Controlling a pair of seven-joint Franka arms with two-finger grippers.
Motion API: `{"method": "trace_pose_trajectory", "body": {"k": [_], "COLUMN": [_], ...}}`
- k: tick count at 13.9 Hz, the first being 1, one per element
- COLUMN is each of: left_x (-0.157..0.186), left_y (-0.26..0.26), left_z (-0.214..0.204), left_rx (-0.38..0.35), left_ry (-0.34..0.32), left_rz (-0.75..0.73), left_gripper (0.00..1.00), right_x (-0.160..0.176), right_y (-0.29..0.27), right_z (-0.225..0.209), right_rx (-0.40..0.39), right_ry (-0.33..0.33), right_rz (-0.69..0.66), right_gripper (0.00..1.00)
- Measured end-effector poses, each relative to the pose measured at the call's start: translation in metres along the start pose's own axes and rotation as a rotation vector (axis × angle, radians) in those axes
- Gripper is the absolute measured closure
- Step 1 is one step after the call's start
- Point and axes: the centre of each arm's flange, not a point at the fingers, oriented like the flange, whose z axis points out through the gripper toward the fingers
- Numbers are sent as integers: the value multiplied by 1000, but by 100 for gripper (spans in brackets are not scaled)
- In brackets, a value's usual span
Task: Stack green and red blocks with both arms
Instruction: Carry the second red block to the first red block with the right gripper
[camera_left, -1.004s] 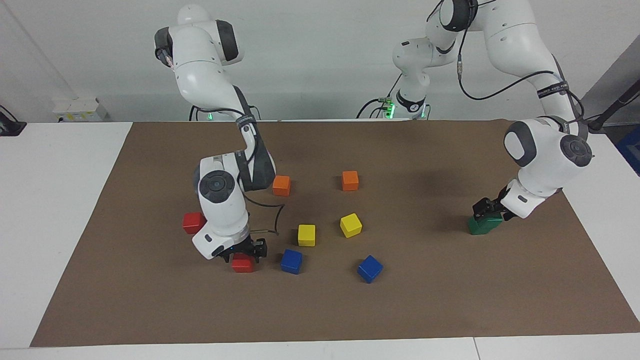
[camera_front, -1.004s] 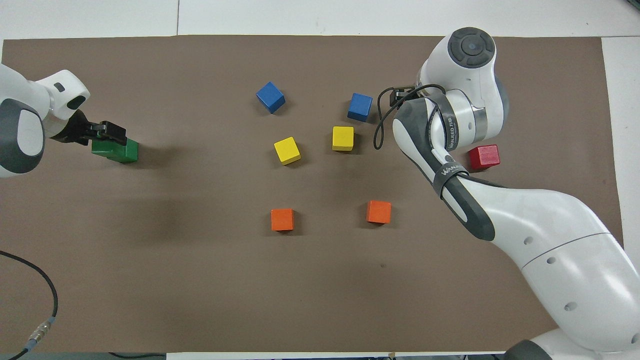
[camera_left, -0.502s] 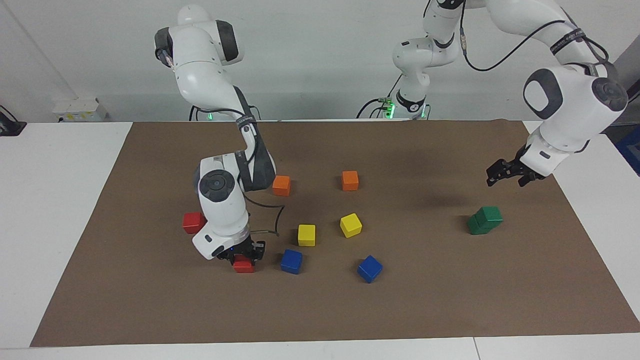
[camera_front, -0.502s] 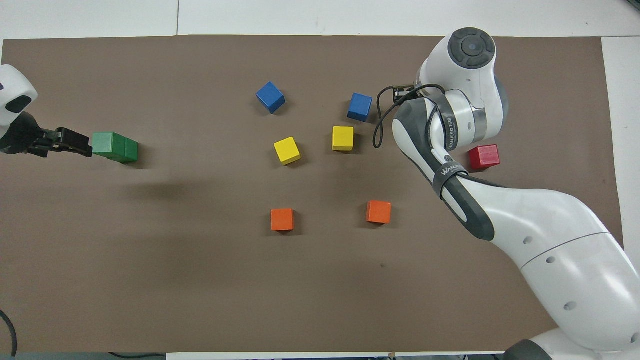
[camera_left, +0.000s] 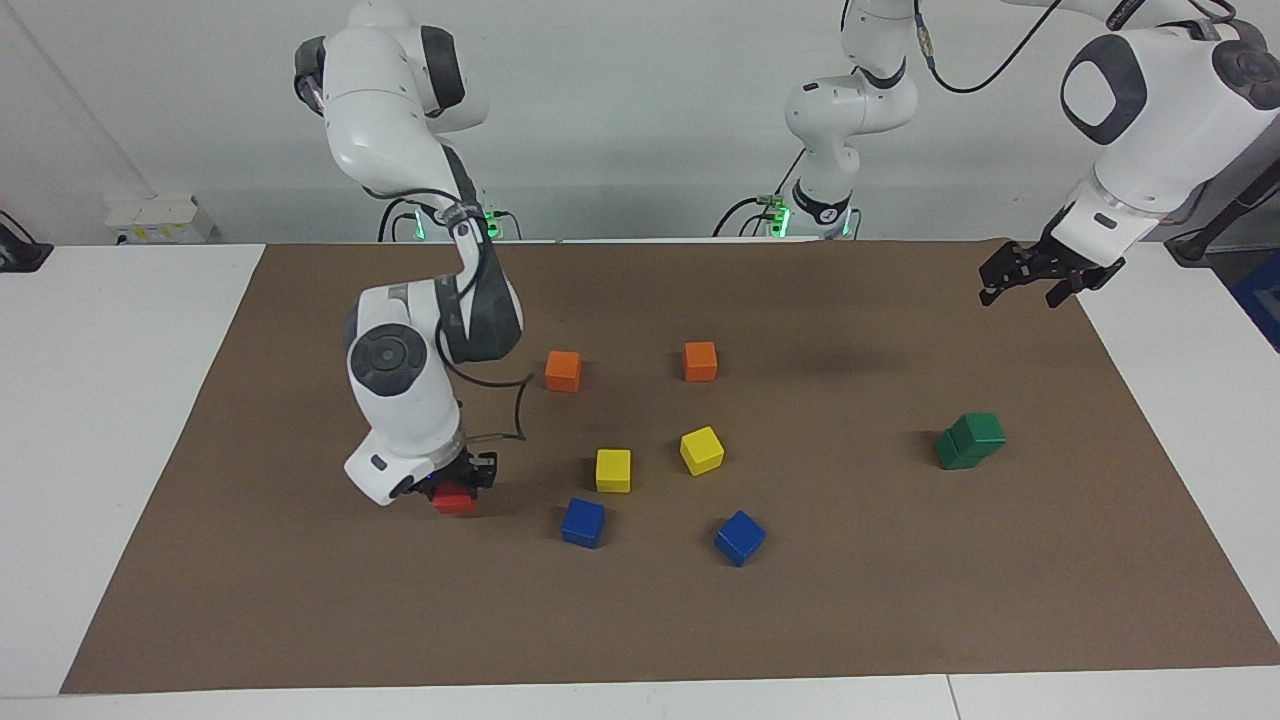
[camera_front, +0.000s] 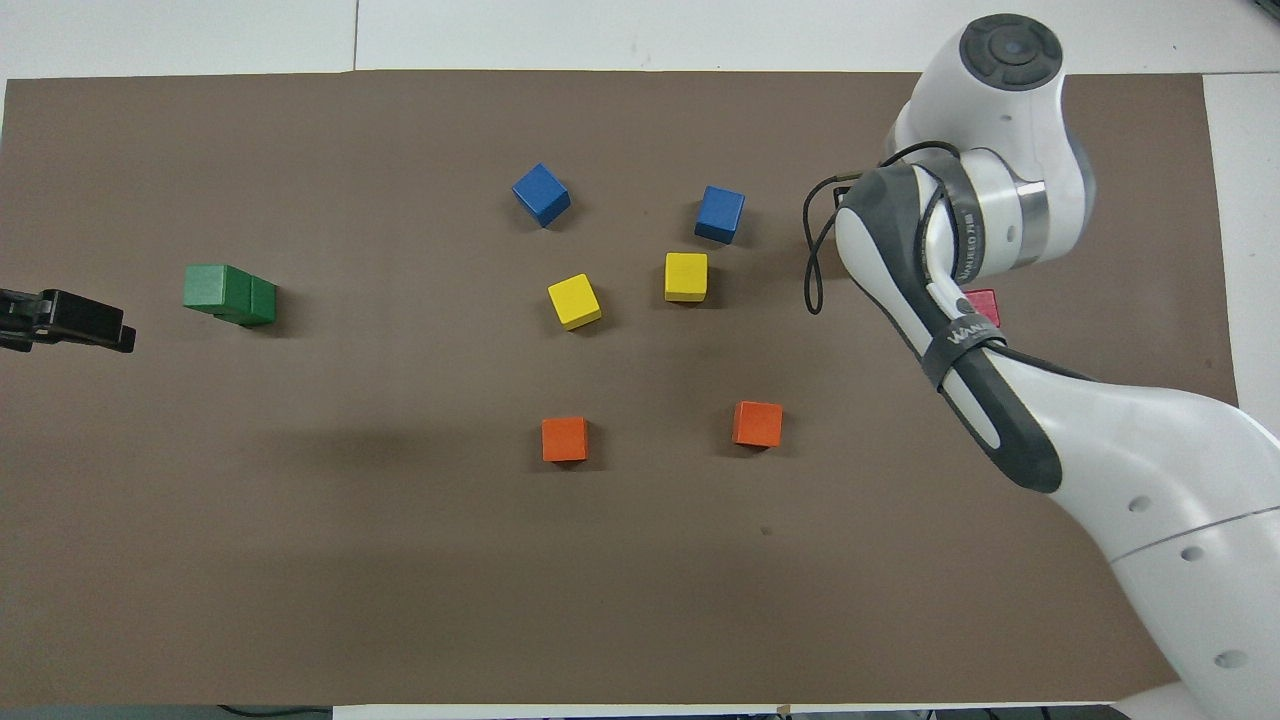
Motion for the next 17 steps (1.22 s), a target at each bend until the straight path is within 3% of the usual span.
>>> {"method": "trace_pose_trajectory", "body": {"k": [3, 5, 9, 12, 17], "left_x": [-2, -3, -6, -9, -11], "left_y": [12, 22, 27, 27, 42], "left_z": [1, -5, -6, -5, -21], "left_rx": [0, 3, 4, 0, 5], "left_ry": [-16, -6, -7, -36, -48], "left_rz": [-11, -40, -44, -44, -18], "left_gripper": [0, 0, 0, 0, 0], "right_x": [-36, -59, -88, -95, -93], "right_y": [44, 69, 97, 97, 96], "right_z": [-33, -30, -5, 5, 13], "right_rx": [5, 11, 16, 16, 9], "right_ry": [-29, -47, -8, 4, 90], "right_rz": [-70, -95, -117, -117, -111], "right_gripper": [45, 45, 45, 45, 45]}}
